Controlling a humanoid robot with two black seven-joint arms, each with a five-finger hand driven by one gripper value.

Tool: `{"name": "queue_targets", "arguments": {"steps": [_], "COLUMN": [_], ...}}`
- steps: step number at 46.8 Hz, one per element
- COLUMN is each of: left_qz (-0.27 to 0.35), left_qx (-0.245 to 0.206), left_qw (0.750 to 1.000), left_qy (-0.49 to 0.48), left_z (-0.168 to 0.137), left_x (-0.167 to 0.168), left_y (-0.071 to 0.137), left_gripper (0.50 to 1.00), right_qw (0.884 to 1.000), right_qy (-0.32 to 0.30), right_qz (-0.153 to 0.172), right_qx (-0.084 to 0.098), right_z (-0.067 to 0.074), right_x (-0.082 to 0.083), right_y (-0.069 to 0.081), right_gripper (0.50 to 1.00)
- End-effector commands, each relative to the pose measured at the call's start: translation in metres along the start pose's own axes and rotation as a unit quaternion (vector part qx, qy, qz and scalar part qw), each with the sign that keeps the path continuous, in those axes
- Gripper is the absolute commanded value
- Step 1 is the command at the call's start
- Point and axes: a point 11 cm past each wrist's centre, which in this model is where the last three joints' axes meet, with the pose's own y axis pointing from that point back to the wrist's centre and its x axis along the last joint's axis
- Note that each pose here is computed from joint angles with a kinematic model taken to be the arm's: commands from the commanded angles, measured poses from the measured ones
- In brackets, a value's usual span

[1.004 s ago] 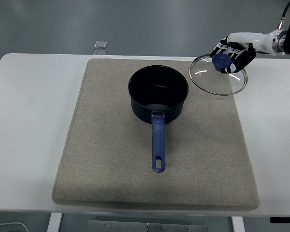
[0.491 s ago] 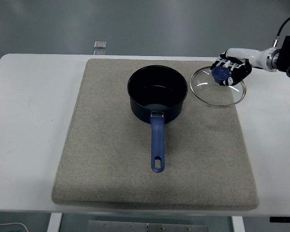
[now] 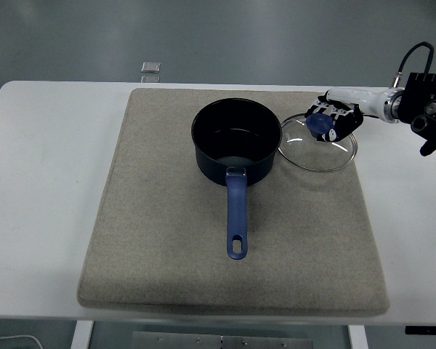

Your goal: Lift the pot lid and place it to the right of the pot.

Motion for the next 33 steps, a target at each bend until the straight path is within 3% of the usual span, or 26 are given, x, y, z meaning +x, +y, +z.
{"name": "queue_targets", "arguments": {"steps": [1, 2, 4, 13, 19, 25, 33], "left_qz": [0.0, 0.0, -0.001, -0.001, 0.0, -0.001, 0.0], "left_qx": [0.0, 0.0, 0.0, 0.0, 0.0, 0.0, 0.0], "left_qw": [1.0, 1.0, 1.0, 1.0, 1.0, 1.0, 1.0], "left_qy": [0.0, 0.0, 0.0, 0.0, -0.001, -0.001, 0.0], "left_z": [-0.0001, -0.0001, -0.0001, -0.0001, -0.0002, -0.0002, -0.0001], "left_x": [0.0, 0.0, -0.0001, -0.0005, 0.0, -0.0001, 0.0], "left_y": [0.0, 0.0, 0.0, 0.0, 0.0, 0.0, 0.0], "left_gripper": [1.0, 1.0, 1.0, 1.0, 1.0, 1.0, 1.0], "right_qw": [1.0, 1.0, 1.0, 1.0, 1.0, 1.0, 1.0], "right_qy": [0.0, -0.001, -0.001, 0.0, -0.003, -0.004, -0.007], "right_qz": [0.002, 0.002, 0.004, 0.011, 0.013, 0.014, 0.015], "right_qx": [0.001, 0.0, 0.0, 0.0, 0.001, 0.002, 0.004], "right_z": [-0.0009, -0.0008, -0.0003, 0.0004, 0.0001, -0.0006, -0.0026], "right_x": [0.0013, 0.0013, 0.0012, 0.0019, 0.0024, 0.0034, 0.0066], "right_y": [0.0002, 0.0002, 0.0, -0.0001, -0.0001, 0.0001, 0.0011], "right_gripper": [0.5, 0.5, 0.58, 0.731, 0.862, 0.901, 0.917]}}
